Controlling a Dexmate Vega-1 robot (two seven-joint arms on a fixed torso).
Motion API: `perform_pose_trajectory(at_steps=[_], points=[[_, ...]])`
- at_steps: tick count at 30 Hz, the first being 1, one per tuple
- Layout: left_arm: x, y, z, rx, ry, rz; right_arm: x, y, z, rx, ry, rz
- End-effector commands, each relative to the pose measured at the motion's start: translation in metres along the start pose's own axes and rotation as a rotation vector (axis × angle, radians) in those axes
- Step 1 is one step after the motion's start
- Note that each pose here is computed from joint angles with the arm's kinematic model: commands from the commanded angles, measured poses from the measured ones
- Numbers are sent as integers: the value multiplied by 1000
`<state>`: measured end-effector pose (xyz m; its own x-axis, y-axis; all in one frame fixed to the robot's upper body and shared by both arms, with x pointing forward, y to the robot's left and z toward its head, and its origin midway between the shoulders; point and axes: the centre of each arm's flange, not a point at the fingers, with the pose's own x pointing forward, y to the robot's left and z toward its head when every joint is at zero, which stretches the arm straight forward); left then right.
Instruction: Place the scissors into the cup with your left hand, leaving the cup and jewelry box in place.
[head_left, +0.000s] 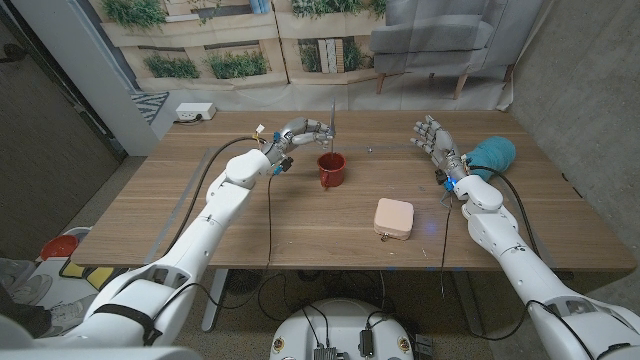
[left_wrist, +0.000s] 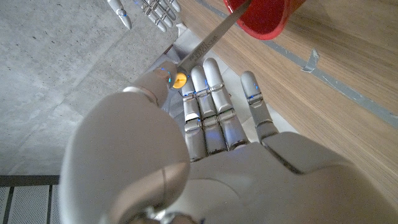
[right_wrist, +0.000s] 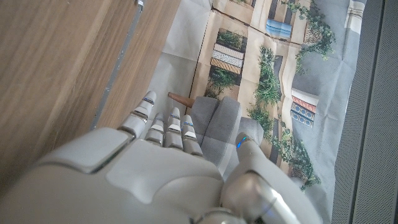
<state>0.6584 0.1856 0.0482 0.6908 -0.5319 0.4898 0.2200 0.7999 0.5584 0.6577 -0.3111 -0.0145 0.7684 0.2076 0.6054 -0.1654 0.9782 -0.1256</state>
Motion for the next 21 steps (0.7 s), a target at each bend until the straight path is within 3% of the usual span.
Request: perform_pose_trajectory(at_steps=[1,21], points=[[-3,1,-3,47,41,-8,0,0,-1,5,-4,0],[-9,-1,-7,137,6,-36,0,2,-1,6,-9,2]])
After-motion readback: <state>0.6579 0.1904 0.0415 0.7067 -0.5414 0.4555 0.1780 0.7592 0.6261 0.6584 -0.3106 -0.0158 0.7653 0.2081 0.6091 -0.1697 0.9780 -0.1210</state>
